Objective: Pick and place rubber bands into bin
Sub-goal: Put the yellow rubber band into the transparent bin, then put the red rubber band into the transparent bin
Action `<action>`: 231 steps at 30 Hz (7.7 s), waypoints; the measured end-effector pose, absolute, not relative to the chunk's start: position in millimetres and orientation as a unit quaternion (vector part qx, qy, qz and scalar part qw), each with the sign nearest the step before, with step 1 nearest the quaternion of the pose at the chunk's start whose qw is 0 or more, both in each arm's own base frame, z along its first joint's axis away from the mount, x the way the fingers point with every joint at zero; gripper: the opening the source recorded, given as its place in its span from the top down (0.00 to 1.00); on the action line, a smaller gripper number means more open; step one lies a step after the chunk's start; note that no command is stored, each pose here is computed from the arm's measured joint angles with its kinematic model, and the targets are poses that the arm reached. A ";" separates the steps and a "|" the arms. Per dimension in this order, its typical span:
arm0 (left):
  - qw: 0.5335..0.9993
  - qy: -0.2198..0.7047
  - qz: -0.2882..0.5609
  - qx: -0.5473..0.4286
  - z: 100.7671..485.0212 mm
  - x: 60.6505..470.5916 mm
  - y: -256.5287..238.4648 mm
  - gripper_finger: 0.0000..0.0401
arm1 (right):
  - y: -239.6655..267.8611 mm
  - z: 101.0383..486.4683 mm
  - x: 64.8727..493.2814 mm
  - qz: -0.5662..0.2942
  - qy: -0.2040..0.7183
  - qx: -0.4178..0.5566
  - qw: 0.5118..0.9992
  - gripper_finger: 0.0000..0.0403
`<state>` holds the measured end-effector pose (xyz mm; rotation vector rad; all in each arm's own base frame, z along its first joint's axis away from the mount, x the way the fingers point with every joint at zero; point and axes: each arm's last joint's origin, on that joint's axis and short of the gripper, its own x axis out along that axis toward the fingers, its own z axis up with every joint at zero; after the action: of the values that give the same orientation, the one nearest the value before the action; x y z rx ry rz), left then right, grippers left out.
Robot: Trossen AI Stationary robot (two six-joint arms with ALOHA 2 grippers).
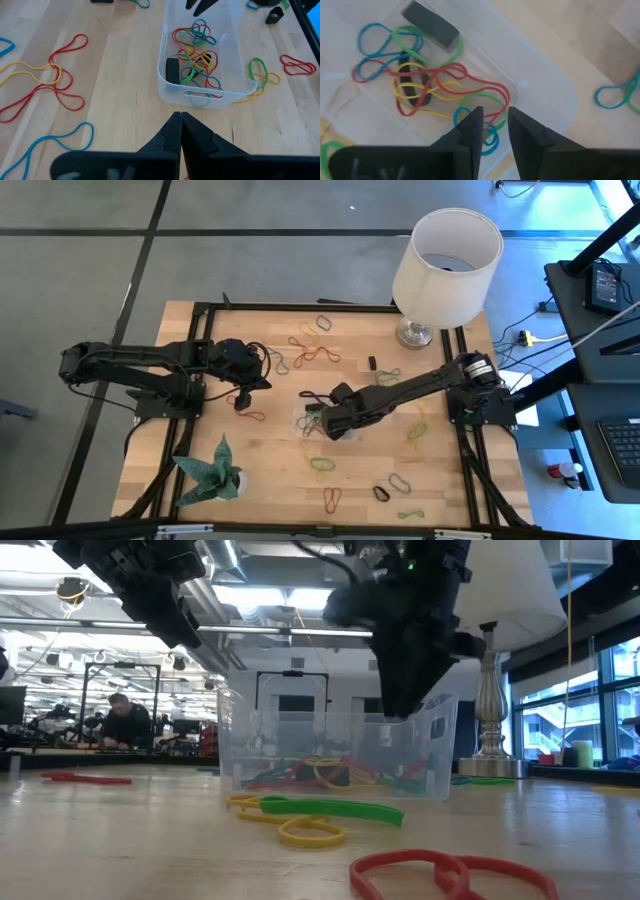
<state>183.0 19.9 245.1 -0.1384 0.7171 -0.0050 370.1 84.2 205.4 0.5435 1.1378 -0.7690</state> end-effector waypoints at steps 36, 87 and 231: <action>0.946 0.320 0.042 -0.016 282.3 223.6 -28.9 0.84 | 66.0 221.9 174.1 -0.176 0.422 0.294 0.840 0.99; 0.829 0.535 -0.097 0.128 132.4 347.1 -168.9 0.86 | 52.9 226.0 140.1 -0.079 0.413 0.202 0.885 0.98; 0.961 0.259 0.078 -0.051 245.3 174.4 41.2 1.00 | -13.0 243.0 340.8 -0.266 0.334 0.148 0.892 0.99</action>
<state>174.4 41.2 245.3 -0.1038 0.5239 0.1572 340.8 -13.0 243.0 0.3071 0.6930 -0.5524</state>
